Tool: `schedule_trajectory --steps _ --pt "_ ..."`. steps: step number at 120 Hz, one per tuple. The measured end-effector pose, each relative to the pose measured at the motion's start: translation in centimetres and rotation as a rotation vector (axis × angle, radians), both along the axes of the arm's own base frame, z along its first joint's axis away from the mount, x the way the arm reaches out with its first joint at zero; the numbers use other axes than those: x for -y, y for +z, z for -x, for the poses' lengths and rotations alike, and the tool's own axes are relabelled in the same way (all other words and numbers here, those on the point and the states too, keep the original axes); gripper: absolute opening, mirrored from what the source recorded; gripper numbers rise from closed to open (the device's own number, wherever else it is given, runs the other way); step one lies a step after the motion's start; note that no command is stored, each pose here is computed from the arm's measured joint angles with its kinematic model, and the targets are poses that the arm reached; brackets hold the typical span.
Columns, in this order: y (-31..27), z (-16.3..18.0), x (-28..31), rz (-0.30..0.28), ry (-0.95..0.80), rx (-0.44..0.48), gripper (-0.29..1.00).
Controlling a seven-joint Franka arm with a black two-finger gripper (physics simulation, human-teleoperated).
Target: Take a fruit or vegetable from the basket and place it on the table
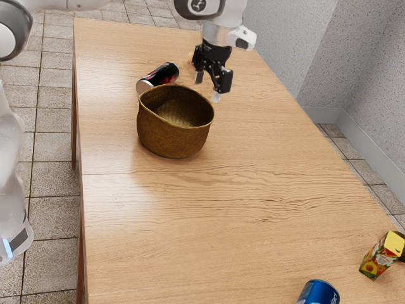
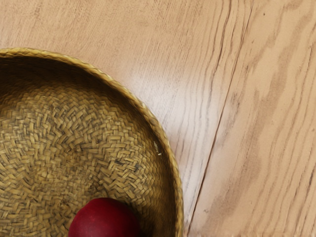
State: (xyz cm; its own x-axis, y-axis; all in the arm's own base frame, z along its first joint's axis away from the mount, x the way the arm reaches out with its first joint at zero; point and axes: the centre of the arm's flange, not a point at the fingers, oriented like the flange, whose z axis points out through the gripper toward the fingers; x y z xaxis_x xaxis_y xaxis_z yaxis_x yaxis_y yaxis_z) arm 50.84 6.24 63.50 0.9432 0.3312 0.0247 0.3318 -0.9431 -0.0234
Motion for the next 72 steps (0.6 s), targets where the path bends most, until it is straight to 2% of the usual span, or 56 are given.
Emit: schedule_trajectory --steps 7,16,25,40,72 --pt "1.5 0.1 2.8 -0.016 -0.062 0.032 0.70" --pt "1.9 0.1 3.0 -0.024 -0.068 0.044 0.70" --pt "0.8 -0.6 1.8 -0.033 -0.037 0.038 0.70" --pt "0.2 -1.8 0.2 -0.043 0.010 0.083 0.70" --pt "-1.2 -2.0 -1.0 -0.032 0.166 0.118 0.70"
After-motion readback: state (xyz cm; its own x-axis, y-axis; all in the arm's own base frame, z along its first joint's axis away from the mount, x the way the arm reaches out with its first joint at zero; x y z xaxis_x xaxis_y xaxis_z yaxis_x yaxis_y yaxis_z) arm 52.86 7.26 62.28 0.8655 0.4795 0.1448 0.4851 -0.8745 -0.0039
